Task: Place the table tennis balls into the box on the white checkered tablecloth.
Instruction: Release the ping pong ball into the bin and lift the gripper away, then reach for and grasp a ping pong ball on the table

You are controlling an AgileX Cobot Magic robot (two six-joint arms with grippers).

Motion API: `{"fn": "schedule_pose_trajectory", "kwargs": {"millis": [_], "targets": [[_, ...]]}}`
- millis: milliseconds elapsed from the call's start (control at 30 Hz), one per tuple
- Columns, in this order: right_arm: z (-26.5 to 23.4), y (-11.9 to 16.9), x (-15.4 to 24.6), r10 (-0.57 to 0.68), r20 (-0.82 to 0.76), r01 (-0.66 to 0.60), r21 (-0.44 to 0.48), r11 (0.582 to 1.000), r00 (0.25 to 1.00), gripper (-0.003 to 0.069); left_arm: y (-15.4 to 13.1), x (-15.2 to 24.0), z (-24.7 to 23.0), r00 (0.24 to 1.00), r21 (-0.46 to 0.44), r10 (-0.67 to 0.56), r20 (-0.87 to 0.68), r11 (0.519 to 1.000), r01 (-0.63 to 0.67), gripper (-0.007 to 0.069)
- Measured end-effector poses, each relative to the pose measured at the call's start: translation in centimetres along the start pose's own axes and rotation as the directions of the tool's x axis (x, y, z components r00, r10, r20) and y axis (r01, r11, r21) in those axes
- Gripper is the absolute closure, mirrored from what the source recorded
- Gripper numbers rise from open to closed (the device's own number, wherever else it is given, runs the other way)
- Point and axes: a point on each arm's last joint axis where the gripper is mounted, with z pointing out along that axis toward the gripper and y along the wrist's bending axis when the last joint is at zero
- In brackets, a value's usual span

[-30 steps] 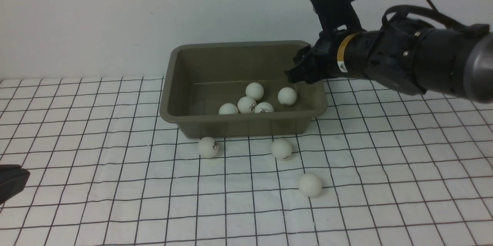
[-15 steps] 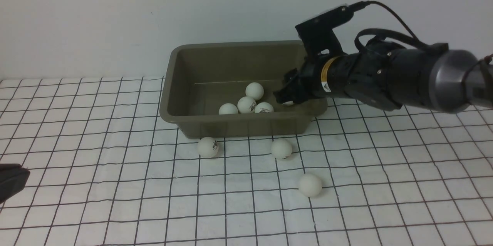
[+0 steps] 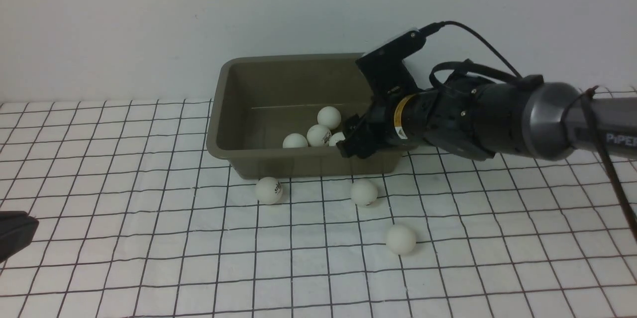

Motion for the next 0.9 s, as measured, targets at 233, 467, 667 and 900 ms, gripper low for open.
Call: {"fn": "schedule_pose_trajectory", "kwargs": {"millis": [233, 467, 667, 900], "targets": [[-5.6, -2.8, -5.6, 0.056, 0.028, -0.06, 0.165, 0.984, 0.998, 0.0106, 0.0, 0.0, 0.0, 1.0, 0.0, 0.0, 0.0, 1.0, 0.0, 0.0629], [-11.6, -4.0, -5.4, 0.173, -0.251, -0.112, 0.24, 0.964, 0.952, 0.0106, 0.0, 0.0, 0.0, 1.0, 0.0, -0.001, 0.001, 1.0, 0.001, 0.0629], [-11.3, -2.0, -3.7, 0.164, -0.388, -0.152, 0.06, 0.986, 0.907, 0.0106, 0.0, 0.0, 0.0, 1.0, 0.0, -0.001, 0.001, 1.0, 0.001, 0.0629], [-10.4, -0.5, -1.1, 0.16, -0.479, -0.198, -0.029, 0.98, 0.863, 0.0111, 0.0, 0.0, 0.0, 1.0, 0.0, -0.001, 0.002, 1.0, 0.001, 0.0629]]}}
